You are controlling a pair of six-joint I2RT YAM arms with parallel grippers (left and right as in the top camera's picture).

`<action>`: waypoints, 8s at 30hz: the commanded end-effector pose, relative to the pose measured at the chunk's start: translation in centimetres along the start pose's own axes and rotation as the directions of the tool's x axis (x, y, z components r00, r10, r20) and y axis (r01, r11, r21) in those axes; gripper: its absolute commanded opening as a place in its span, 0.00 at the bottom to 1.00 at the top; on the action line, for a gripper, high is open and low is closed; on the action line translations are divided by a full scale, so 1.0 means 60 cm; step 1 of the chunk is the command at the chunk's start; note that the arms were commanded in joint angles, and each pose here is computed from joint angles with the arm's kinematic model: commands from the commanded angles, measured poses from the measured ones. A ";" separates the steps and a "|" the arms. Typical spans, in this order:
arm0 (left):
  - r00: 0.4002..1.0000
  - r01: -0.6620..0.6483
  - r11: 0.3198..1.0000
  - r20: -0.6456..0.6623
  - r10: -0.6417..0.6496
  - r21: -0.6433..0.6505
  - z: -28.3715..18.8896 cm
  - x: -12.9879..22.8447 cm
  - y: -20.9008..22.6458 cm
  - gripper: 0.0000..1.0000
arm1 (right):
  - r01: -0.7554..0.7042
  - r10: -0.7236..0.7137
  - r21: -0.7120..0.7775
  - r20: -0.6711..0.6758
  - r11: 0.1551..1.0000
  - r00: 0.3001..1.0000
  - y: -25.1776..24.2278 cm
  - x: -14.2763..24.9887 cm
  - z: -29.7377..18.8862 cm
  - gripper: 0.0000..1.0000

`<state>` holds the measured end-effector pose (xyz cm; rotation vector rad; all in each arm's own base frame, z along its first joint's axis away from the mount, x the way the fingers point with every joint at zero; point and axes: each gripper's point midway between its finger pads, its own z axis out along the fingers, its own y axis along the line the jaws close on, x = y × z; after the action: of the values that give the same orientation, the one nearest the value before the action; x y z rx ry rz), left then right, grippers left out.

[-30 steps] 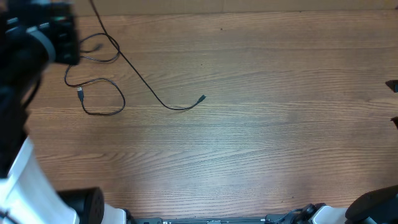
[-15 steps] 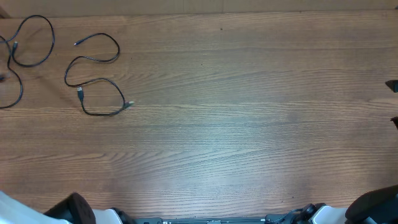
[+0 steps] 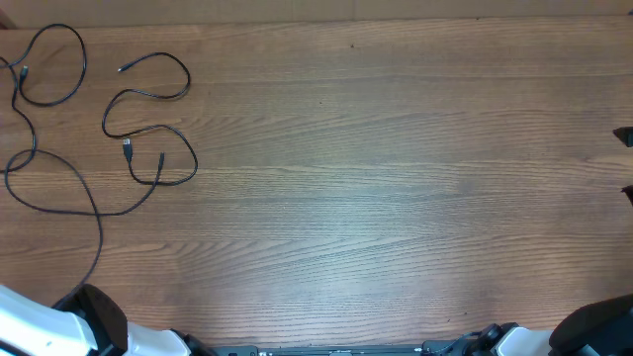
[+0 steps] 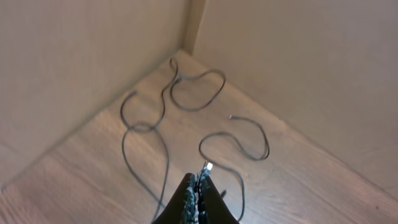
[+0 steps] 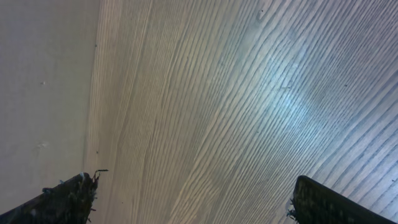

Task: Untangle cables

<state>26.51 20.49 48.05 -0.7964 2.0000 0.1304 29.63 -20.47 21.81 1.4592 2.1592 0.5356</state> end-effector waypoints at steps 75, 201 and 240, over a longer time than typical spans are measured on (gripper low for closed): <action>0.684 -0.006 0.789 -0.578 -0.445 -0.614 0.410 0.664 0.279 0.04 | 0.017 -0.016 -0.014 0.036 1.000 0.999 0.013 -0.009 -0.017 1.00; 0.918 -0.272 0.604 0.014 0.397 0.749 -0.085 0.479 -0.262 1.00 | 0.017 -0.017 -0.014 0.036 1.000 0.999 0.013 -0.009 -0.017 1.00; 0.928 -0.221 0.626 -0.037 0.372 0.748 -0.093 0.488 -0.251 1.00 | 0.017 -0.016 -0.013 0.035 1.000 0.999 0.013 -0.009 -0.017 1.00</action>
<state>21.33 -7.30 30.44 0.0645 2.1012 -0.5401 29.63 -20.47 21.81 1.4592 2.1592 0.5356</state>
